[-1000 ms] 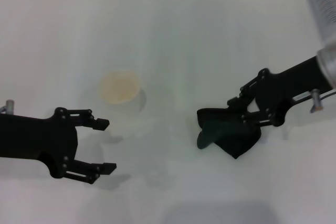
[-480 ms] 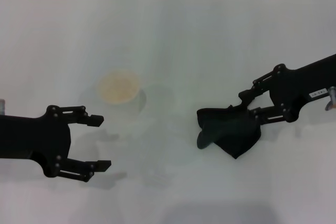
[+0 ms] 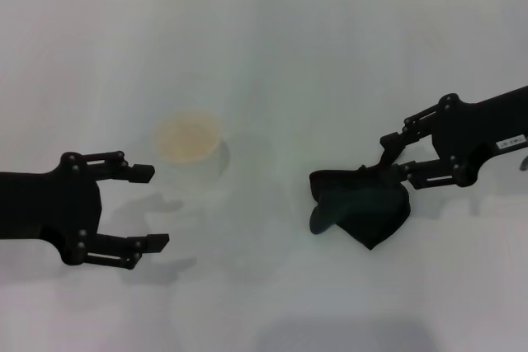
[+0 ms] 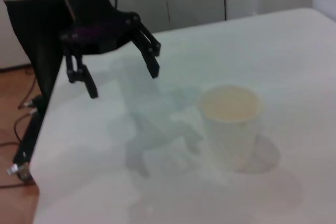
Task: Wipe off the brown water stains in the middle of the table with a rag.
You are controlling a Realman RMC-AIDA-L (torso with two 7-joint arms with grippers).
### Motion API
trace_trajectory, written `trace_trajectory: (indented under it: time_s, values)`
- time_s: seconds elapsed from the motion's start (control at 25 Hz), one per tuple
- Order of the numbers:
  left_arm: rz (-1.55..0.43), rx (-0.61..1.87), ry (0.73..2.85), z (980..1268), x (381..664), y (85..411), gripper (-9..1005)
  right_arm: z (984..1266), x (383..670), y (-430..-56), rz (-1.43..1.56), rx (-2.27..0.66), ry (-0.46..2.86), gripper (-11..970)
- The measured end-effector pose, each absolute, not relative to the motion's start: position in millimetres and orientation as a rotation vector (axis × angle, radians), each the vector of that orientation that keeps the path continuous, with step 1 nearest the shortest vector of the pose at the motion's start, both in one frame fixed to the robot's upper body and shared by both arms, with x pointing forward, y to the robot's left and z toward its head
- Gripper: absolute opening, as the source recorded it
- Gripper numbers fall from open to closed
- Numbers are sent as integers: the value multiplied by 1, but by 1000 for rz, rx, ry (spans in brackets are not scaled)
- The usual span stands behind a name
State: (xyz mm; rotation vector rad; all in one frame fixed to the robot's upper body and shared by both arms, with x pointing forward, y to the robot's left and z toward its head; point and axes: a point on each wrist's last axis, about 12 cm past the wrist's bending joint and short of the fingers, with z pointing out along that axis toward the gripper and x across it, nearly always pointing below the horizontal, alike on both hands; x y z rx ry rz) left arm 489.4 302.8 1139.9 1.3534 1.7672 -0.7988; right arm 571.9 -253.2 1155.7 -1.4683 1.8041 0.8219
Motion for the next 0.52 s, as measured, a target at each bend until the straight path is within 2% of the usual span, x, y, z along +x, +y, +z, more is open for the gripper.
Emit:
trace_trajectory:
  time_s: [0.52]
  values:
    - [-806,1303,1750,1140,487,311,893,1161,569,-260,850,-1451,1748,418]
